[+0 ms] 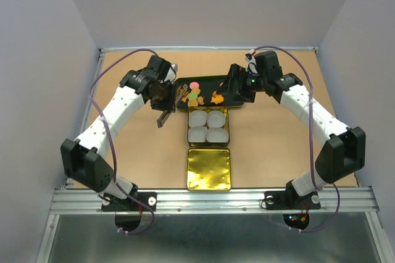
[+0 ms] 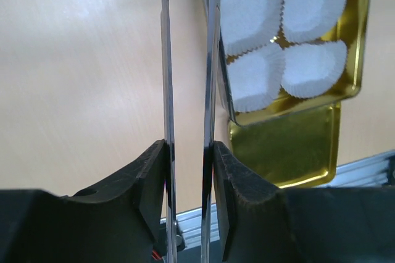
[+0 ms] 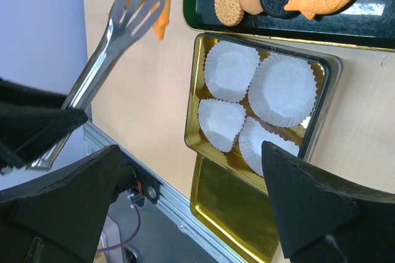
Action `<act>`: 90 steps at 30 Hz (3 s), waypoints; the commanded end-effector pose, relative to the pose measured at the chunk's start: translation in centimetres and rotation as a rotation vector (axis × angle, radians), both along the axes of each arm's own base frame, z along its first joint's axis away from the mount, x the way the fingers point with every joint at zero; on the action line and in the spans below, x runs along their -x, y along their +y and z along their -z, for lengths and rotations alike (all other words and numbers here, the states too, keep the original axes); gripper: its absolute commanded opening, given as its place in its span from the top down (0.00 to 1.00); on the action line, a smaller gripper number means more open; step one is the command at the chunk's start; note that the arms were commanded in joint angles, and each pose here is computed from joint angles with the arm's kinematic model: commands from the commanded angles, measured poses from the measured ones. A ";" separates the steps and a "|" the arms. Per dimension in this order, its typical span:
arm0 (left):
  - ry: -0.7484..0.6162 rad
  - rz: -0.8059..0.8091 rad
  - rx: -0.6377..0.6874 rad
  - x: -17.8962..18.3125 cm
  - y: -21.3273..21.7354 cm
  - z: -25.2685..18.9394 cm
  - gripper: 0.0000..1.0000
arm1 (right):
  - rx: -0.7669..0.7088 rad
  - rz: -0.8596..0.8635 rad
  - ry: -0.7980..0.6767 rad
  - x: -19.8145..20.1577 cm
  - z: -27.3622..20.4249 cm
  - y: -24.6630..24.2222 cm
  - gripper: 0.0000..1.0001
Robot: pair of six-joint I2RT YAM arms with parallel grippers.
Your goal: Pack the cookies
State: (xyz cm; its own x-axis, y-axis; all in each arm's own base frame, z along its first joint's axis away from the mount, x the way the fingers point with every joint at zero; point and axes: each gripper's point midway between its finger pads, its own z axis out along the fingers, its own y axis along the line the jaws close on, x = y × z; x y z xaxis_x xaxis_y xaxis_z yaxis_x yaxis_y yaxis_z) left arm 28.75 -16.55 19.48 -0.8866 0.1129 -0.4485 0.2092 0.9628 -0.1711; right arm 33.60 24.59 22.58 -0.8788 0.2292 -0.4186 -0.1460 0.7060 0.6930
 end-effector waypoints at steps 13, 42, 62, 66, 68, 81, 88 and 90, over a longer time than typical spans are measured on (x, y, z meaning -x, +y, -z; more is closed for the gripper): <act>-0.041 0.179 0.118 5.6 -2.1 0.9 0.85 | 0.021 0.035 -0.029 0.6 -0.3 -1.2 0.00; -0.015 0.215 0.094 5.6 -3.1 4.3 0.75 | 0.030 0.084 -0.018 1.2 0.0 -2.0 0.00; -0.029 0.207 0.079 5.3 -2.9 4.3 0.52 | 0.033 0.082 -0.013 1.1 0.1 -2.0 0.00; -0.036 0.210 0.084 5.3 -3.1 4.1 0.51 | 0.033 0.082 -0.012 1.1 0.2 -2.0 0.00; -0.036 0.212 0.082 5.3 -3.0 4.1 0.51 | 0.034 0.082 -0.013 1.0 0.2 -2.0 0.00; -0.057 0.209 0.089 4.5 -3.4 3.1 0.51 | 0.034 0.082 -0.009 1.0 0.3 -1.9 0.00; -0.080 0.205 0.087 3.5 -3.8 1.6 0.43 | 0.034 0.080 -0.008 0.9 0.4 -1.9 0.00; -0.089 0.203 0.090 3.3 -3.9 1.2 0.42 | 0.033 0.075 -0.007 1.0 0.4 -1.8 0.00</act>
State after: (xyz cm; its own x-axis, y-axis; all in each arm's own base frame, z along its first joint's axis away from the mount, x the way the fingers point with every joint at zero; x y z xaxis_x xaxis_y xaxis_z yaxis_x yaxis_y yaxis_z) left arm 24.59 -19.91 16.05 -0.8389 0.2437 -0.4867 0.3927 0.8901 -0.2312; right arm 32.51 22.92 22.14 -0.8651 0.2779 -0.4175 -0.0867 0.7370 0.6703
